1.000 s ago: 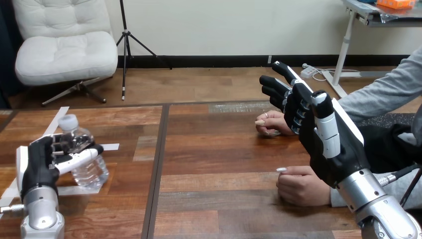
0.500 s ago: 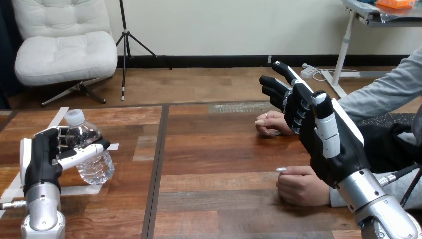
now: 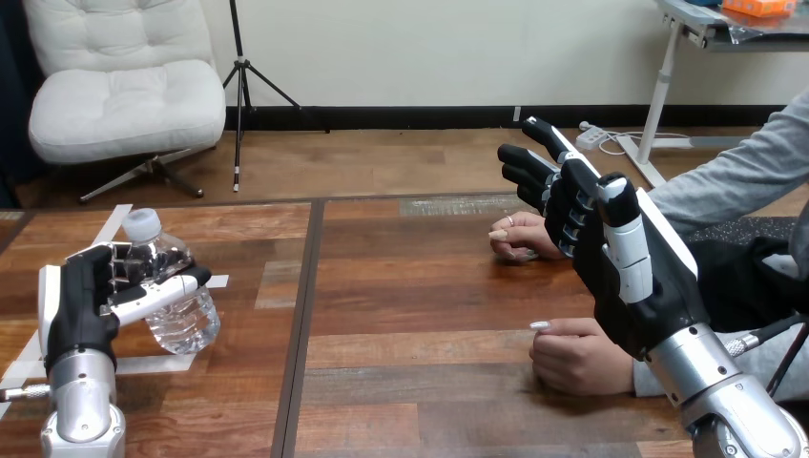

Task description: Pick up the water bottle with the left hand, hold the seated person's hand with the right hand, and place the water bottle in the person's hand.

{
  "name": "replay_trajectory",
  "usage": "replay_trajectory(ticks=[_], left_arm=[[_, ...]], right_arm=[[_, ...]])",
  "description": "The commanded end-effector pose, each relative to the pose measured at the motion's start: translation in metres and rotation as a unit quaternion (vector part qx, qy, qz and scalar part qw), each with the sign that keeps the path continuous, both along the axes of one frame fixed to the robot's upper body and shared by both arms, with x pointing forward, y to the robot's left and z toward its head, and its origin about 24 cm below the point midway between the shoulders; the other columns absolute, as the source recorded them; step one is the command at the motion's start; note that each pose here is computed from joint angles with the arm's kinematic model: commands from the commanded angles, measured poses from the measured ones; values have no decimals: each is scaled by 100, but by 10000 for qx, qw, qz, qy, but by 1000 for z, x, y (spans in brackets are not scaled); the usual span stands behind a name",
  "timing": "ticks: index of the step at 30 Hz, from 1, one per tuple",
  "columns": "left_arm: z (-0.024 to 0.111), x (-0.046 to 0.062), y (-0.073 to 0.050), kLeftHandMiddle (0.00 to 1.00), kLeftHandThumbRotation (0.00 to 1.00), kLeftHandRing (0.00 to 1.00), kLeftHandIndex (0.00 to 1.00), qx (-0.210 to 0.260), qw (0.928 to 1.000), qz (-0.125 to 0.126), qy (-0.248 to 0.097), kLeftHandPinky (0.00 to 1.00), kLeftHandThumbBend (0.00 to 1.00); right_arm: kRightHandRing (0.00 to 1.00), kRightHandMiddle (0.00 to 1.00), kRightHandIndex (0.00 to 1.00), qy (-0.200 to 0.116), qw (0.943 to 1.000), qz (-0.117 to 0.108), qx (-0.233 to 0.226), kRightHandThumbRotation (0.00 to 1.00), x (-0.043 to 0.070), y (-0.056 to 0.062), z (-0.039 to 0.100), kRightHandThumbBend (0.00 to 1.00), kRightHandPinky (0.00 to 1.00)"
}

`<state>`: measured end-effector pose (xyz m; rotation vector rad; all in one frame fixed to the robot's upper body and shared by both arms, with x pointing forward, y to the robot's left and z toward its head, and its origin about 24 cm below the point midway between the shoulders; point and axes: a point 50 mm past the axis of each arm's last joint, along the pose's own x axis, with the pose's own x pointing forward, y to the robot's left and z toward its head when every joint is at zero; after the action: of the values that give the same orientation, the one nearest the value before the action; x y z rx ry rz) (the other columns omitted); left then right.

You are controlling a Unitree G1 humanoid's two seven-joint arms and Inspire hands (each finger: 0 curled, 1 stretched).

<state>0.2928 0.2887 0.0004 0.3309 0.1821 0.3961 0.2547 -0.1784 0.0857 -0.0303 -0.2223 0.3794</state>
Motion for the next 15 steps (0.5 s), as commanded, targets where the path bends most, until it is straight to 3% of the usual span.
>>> replay_trajectory(ticks=[1,15], left_arm=[[23,15,-1,44,0,39,45,121,9987,-75,-489,35,71],[24,15,-1,44,0,40,46,98,9985,-108,-535,36,70]], right_arm=[[95,92,98,-449,9989,-11,115,100,3,1,20,100,100],[94,92,98,-473,9988,-2,91,100,4,1,19,100,100]])
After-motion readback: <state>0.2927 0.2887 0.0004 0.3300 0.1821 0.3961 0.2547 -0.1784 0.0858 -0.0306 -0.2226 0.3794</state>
